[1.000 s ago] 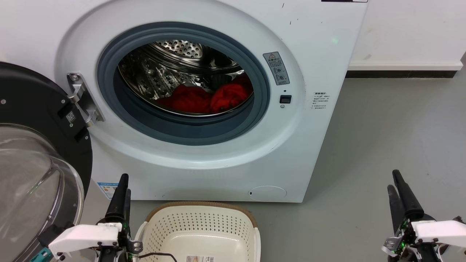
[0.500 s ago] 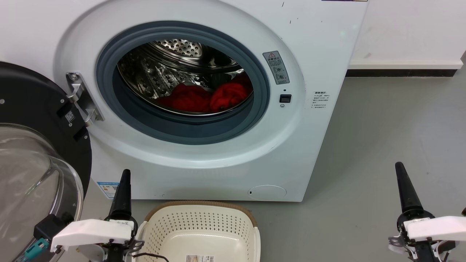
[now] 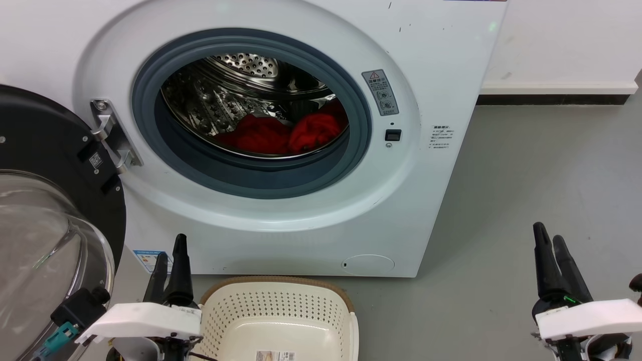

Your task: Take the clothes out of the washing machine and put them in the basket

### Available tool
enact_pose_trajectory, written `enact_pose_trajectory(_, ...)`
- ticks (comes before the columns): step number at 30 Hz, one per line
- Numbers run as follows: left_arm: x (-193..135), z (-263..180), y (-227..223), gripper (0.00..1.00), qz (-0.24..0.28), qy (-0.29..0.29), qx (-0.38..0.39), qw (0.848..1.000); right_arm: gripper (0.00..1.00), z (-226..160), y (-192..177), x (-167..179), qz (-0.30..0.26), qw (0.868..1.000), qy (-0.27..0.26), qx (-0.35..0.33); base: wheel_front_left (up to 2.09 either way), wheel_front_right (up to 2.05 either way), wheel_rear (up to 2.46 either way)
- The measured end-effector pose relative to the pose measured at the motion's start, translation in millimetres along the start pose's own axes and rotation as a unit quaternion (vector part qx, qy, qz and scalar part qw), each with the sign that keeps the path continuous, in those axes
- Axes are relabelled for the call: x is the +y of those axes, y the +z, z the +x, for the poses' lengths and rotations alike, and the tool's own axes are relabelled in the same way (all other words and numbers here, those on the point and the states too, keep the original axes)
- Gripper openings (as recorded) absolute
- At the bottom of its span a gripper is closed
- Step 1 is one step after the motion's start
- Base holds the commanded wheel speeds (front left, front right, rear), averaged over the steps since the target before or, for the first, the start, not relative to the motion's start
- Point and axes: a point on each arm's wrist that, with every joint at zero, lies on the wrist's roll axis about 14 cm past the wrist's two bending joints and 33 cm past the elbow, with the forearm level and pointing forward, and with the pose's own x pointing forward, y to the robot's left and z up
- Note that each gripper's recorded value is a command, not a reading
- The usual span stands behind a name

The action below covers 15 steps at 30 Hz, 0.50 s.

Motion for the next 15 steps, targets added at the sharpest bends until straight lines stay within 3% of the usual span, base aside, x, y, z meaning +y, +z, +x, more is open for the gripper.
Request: enact_pose_trajectory(15,-4.7,-4.5,0.0,1.00,0.103,-0.005,-0.015,0.995,1.00,-4.3,6.9,9.8,-0.123,0.992,0.020,-0.016,0.00,0.00,0.00)
